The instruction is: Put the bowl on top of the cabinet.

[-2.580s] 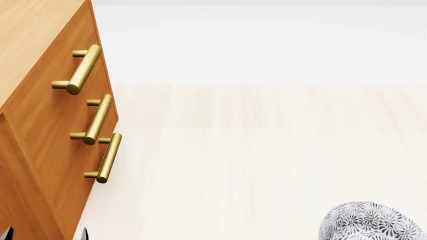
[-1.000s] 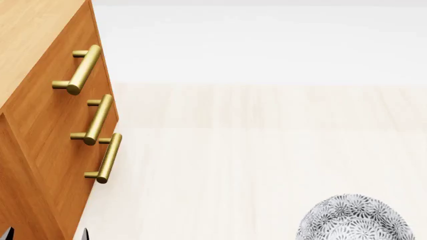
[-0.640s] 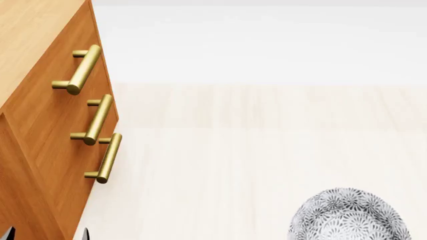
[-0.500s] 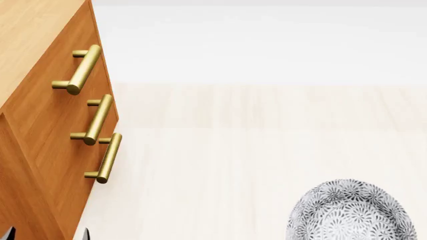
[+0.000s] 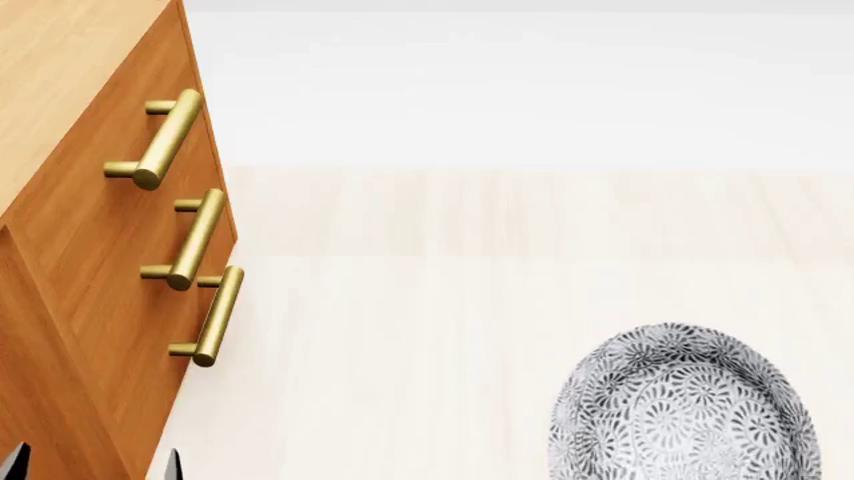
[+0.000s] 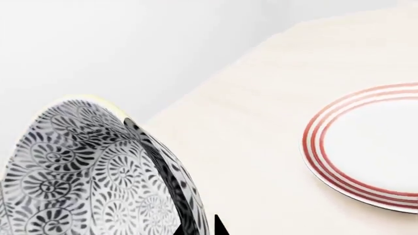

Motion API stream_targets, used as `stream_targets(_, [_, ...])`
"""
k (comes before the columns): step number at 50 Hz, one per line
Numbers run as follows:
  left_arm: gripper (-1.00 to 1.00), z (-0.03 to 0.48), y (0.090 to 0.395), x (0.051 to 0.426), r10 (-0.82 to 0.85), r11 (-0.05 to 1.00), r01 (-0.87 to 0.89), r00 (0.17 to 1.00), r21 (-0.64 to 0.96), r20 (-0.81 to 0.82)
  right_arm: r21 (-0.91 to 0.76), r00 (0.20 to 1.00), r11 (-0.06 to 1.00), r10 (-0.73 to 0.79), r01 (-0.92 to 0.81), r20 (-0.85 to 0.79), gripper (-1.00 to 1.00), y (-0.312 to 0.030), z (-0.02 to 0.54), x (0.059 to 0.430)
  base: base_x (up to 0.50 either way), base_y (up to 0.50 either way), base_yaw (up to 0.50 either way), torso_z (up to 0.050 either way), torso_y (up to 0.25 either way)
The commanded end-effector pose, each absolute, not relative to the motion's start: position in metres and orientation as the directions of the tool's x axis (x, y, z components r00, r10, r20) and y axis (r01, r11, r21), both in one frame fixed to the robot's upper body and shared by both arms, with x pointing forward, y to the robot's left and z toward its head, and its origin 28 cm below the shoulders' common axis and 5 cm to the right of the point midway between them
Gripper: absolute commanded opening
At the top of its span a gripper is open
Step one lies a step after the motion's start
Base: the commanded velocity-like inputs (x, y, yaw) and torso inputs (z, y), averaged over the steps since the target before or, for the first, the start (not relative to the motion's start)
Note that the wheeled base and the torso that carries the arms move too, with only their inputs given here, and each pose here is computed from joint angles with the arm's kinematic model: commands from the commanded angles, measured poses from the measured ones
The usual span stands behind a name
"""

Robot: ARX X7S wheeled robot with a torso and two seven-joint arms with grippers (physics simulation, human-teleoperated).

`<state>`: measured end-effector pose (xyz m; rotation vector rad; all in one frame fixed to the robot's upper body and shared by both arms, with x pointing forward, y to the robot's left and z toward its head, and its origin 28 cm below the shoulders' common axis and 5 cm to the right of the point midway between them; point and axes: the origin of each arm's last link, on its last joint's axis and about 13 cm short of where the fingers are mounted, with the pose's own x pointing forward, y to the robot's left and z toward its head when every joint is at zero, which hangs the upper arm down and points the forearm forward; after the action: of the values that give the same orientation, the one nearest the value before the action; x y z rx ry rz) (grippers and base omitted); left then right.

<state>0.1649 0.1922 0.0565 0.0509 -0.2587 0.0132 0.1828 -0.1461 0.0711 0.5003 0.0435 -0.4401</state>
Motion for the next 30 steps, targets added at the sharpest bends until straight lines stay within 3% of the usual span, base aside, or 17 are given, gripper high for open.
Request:
stream_targets(1, [1.00, 0.074, 0.193, 0.164, -0.023, 1.000, 0.020, 0.946, 0.013, 0.325, 0.355, 0.894, 0.825, -0.438, 0.441, -0.093, -1.00, -0.139, 0.082, 0.191, 0.00, 0.00, 0.00, 0.000, 0.000])
stream_targets(30, [1.00, 0.084, 0.216, 0.167, 0.001, 0.998, 0.021, 0.937, -0.060, 0.348, -0.054, 0.889, 0.888, -0.451, 0.456, 0.084, -1.00, -0.100, 0.150, 0.220, 0.00, 0.00, 0.00, 0.000, 0.000])
